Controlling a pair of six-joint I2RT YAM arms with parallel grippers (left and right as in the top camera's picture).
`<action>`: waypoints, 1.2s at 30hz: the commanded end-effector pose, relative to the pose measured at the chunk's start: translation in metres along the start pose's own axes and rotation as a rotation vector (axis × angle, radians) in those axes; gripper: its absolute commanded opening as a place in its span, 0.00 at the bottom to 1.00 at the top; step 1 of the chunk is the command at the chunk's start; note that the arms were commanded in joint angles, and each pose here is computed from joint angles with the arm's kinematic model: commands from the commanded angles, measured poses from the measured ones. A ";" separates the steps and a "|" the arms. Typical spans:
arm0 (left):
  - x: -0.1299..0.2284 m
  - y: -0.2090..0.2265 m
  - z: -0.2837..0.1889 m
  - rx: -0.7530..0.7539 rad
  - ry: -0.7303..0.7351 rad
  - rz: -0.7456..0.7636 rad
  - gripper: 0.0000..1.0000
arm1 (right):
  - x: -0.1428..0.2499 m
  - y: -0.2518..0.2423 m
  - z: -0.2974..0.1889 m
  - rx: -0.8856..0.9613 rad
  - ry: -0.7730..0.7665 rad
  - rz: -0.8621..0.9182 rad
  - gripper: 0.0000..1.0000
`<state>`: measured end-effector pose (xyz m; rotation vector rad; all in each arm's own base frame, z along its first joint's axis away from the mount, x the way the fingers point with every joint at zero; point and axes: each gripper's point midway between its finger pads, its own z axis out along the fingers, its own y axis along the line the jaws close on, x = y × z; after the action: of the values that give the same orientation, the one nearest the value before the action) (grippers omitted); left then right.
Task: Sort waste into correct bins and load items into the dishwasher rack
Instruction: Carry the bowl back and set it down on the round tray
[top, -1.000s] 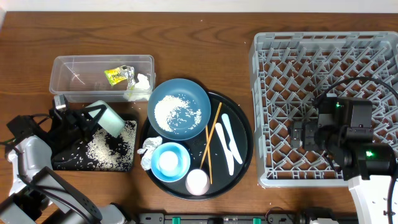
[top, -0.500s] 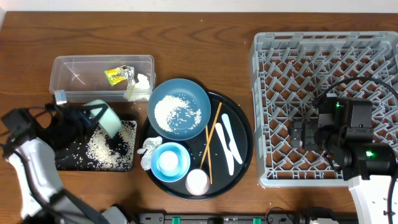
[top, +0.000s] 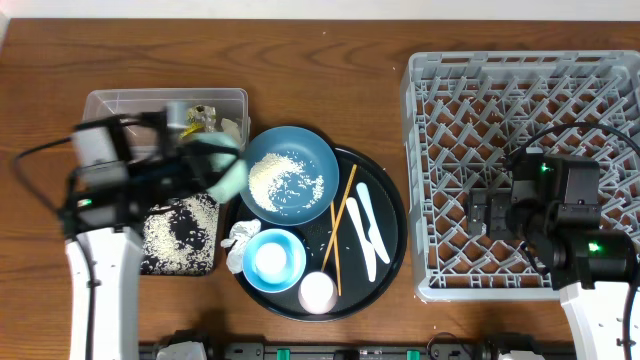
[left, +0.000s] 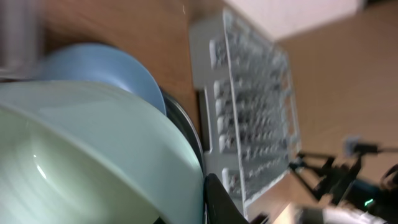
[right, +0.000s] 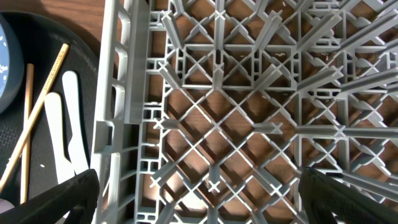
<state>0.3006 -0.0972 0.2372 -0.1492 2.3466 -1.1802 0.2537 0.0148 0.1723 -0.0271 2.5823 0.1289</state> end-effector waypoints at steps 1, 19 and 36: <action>0.009 -0.015 0.023 -0.075 0.030 0.096 0.06 | -0.006 0.006 -0.005 -0.017 -0.020 -0.005 0.99; 0.158 -0.058 0.166 -0.068 0.483 0.376 0.06 | -0.005 0.006 -0.004 -0.017 -0.013 -0.004 0.99; 0.188 -0.055 0.177 -0.076 0.567 0.396 0.29 | -0.005 0.006 -0.004 -0.016 -0.013 -0.004 0.99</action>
<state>0.2114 -0.3141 0.1117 0.6765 2.7416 -1.0206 0.2529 0.0148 0.1718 -0.0269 2.5865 0.1292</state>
